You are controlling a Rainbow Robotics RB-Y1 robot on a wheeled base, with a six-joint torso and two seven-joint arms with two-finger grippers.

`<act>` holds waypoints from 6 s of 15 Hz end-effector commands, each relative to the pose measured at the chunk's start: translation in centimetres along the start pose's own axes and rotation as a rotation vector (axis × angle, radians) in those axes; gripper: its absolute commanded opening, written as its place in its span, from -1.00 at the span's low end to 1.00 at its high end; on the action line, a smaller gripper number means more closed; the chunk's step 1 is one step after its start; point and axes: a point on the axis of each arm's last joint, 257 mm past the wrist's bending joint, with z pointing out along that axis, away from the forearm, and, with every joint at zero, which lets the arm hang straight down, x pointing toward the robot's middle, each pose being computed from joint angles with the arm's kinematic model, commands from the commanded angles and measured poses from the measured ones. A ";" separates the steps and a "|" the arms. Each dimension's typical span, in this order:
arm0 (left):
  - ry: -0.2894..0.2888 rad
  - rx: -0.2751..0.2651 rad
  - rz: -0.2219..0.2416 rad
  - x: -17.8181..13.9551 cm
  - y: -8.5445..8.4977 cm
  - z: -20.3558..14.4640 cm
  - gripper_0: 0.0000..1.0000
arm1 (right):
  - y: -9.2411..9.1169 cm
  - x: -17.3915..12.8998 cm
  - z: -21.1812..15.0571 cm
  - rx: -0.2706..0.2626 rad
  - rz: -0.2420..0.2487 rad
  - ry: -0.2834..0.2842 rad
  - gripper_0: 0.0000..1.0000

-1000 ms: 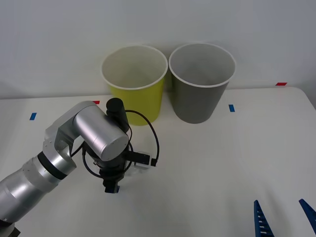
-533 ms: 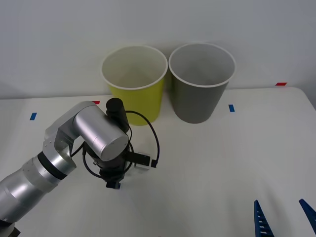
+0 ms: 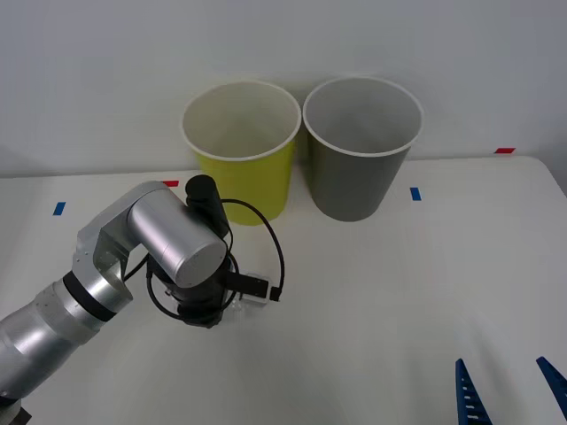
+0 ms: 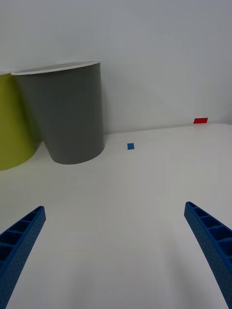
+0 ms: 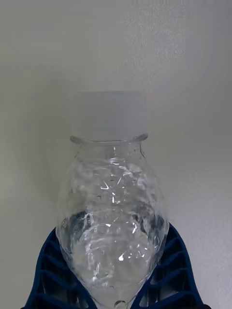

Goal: Put cans in the gray bin and PET bottles in the light green bin.

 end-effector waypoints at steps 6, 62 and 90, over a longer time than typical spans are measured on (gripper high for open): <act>-0.193 -0.160 -0.270 -2.8 -0.8 -4.2 -1.00 | 0.0 0.0 0.0 0.000 0.000 0.000 1.00; -1.258 -0.894 -0.889 -2.1 25.4 -33.4 -1.00 | 0.0 0.0 0.0 0.000 0.000 0.000 1.00; -1.333 -0.877 -0.939 -2.9 27.3 -31.5 1.00 | 0.0 0.0 0.0 0.000 0.000 0.000 1.00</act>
